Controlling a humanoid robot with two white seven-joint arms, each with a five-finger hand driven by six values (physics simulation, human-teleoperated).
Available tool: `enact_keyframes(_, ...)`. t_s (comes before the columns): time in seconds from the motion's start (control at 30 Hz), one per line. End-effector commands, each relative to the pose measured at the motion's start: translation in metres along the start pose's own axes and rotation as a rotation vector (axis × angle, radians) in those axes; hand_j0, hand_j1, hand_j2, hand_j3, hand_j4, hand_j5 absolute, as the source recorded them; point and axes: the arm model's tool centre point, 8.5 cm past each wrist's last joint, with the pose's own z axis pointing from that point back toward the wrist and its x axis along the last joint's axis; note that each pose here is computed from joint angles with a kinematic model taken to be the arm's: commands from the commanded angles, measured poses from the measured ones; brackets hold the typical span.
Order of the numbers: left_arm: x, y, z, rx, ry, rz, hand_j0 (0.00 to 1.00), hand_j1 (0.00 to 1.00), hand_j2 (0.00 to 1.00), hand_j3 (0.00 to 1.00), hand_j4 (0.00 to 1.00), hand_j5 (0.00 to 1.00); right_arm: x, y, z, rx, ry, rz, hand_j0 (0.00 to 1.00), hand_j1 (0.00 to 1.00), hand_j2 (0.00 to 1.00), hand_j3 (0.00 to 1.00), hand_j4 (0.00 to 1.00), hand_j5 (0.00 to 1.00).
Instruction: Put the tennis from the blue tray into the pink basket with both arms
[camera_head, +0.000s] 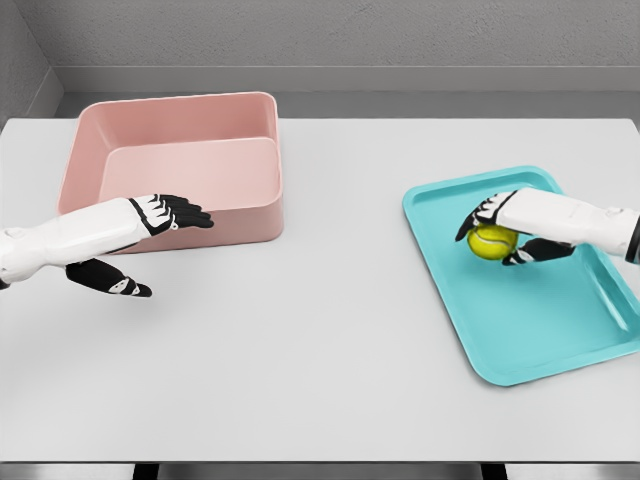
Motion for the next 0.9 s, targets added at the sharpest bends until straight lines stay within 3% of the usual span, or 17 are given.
enact_keyframes(0.0,0.000,0.001,0.000,0.006,0.000,0.005,1.00,1.00,1.00,1.00,1.00,1.00,0.004,-0.005,-0.001,-0.019,-0.015,-0.007,0.66,0.66,0.66,0.66,0.66,0.66)
enact_keyframes(0.87,-0.002,0.003,0.008,-0.004,0.018,0.000,1.00,1.00,1.00,1.00,1.00,1.00,0.054,-0.031,-0.035,-0.110,-0.195,0.038,0.64,0.64,0.64,0.64,0.64,0.64)
